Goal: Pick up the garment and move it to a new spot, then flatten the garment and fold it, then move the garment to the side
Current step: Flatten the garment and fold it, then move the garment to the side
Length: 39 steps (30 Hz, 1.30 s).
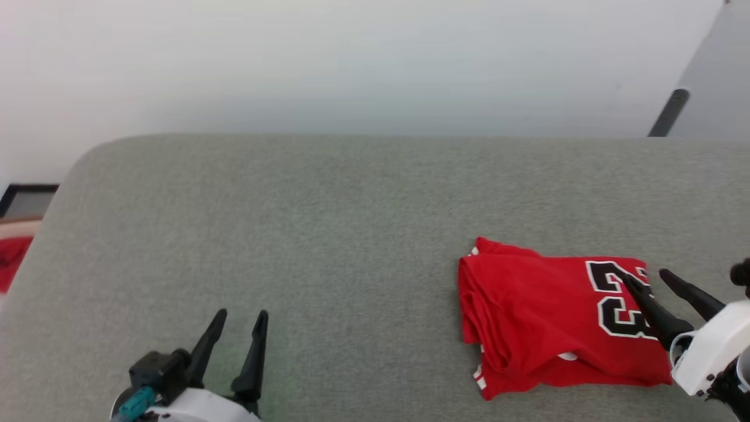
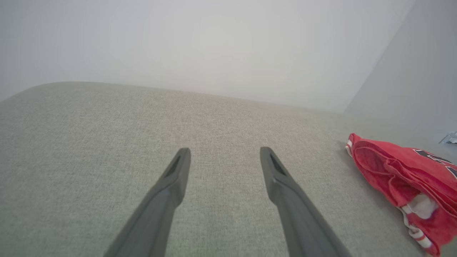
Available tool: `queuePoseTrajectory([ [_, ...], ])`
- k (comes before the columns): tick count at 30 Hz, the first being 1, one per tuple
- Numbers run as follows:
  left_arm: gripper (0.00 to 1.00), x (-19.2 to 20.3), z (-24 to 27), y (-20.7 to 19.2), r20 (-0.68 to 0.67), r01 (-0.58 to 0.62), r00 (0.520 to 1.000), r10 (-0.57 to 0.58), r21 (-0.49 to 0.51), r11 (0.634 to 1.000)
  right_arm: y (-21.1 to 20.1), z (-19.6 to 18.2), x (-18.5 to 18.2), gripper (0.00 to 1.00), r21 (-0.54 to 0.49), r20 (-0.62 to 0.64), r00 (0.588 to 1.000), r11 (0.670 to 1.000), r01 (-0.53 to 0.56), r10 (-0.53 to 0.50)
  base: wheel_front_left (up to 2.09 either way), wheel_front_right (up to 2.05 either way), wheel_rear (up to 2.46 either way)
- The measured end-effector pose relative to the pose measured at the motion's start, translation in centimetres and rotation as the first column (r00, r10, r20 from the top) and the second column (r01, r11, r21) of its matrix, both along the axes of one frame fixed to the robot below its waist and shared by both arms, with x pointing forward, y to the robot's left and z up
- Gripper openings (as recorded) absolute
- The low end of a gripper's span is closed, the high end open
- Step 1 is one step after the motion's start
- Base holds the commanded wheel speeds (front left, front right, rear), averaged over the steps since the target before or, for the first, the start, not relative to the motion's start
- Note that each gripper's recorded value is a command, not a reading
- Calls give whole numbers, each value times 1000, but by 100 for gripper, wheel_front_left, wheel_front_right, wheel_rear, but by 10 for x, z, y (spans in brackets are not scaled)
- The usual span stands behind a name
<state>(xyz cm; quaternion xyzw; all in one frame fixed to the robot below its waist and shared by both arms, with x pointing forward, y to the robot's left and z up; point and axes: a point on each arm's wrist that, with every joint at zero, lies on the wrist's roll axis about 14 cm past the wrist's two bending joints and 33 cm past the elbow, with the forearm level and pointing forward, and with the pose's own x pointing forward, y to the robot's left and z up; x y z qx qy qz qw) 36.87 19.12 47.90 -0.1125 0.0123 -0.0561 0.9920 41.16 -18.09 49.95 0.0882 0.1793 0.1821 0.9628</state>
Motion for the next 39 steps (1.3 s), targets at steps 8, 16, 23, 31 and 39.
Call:
queuePoseTrajectory([
  [8, 100, -7, -3, -1, -11, 24, 1000, -24, 17, 1000, -31, 16, -19, 100, 64, 153, 979, 989, 130, -138, 0, 0, 0],
  [16, 100, -15, 5, 4, 14, 8, 1000, -8, 16, 1000, -40, 27, -37, 100, 75, 274, 943, 982, 173, -187, 0, 0, 0],
  [23, 100, -26, 9, 19, 28, -24, 999, 23, 36, 999, -30, 26, -48, 100, 137, 313, 923, 972, 188, -223, 0, 0, 0],
  [31, 100, -38, 7, 23, 25, -31, 999, 29, 67, 997, -36, 36, -48, 100, 166, 361, 890, 958, 233, -279, 0, 0, 0],
  [39, 100, -46, 16, 28, 55, -56, 997, 52, 78, 995, -35, 36, -49, 100, 150, 367, 888, 959, 239, -278, 0, 0, 0],
])
